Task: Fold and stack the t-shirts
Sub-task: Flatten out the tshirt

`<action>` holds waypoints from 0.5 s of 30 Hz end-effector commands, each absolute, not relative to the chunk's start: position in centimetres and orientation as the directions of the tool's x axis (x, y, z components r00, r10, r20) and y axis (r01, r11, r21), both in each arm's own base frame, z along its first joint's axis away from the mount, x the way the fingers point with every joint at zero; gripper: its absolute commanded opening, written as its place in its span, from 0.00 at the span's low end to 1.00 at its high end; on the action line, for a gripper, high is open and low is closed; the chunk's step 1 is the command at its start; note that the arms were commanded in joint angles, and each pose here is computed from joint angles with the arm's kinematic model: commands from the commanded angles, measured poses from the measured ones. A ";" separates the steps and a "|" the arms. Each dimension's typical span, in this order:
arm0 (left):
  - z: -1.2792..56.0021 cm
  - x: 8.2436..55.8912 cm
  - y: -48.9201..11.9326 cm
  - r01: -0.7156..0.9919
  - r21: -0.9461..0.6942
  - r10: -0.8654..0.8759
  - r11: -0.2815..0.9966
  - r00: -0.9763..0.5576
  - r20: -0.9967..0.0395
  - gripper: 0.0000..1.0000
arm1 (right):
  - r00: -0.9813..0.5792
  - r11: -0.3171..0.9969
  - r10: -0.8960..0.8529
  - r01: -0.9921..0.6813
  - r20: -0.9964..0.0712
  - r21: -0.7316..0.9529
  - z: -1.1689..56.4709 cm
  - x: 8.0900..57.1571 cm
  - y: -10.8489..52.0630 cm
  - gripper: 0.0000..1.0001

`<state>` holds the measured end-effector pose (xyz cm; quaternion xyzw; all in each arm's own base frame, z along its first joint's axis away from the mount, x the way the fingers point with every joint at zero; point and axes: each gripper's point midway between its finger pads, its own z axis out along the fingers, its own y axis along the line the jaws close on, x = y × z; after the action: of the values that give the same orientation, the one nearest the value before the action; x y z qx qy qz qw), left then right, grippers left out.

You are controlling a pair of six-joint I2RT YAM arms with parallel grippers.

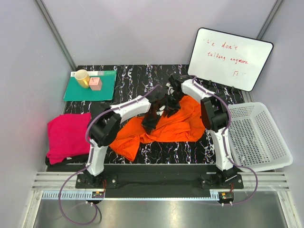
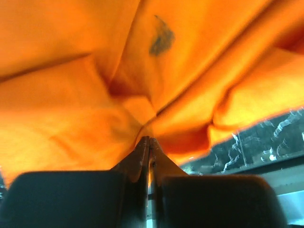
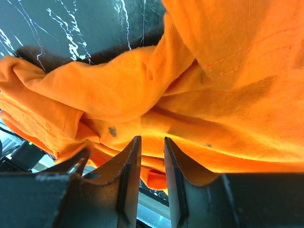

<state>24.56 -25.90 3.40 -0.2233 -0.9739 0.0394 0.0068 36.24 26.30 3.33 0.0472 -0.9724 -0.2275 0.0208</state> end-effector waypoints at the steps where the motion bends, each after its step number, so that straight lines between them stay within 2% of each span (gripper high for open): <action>1: 10.3 28.2 -26.6 0.427 -0.082 0.395 0.901 -0.883 -0.255 0.57 | -0.995 0.882 -0.094 -0.073 0.022 0.466 3.3 36.3 27.1 0.34; 2: 10.7 28.5 -26.7 0.420 -0.083 0.386 0.904 -0.883 -0.266 0.66 | -0.996 0.884 -0.093 -0.074 0.018 0.461 3.3 36.3 27.0 0.33; 4: 11.1 29.3 -26.9 0.411 -0.069 0.377 0.909 -0.881 -0.286 0.77 | -0.996 0.886 -0.091 -0.075 0.014 0.457 3.4 36.3 26.8 0.33; 10: 8.8 29.4 -27.6 0.403 -0.061 0.383 0.913 -0.900 -0.207 0.77 | -0.997 0.909 -0.079 -0.069 0.006 0.412 2.9 36.6 25.9 0.34; 15: 7.3 29.4 -27.3 0.393 -0.033 0.383 0.919 -0.909 -0.165 0.72 | -0.998 0.948 0.054 0.040 -0.037 0.317 3.3 38.8 21.6 0.34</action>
<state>29.15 -27.51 7.95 -0.2033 -0.9739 0.0532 -0.0856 36.66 25.11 2.39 0.0289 -0.9795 -0.1989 0.0142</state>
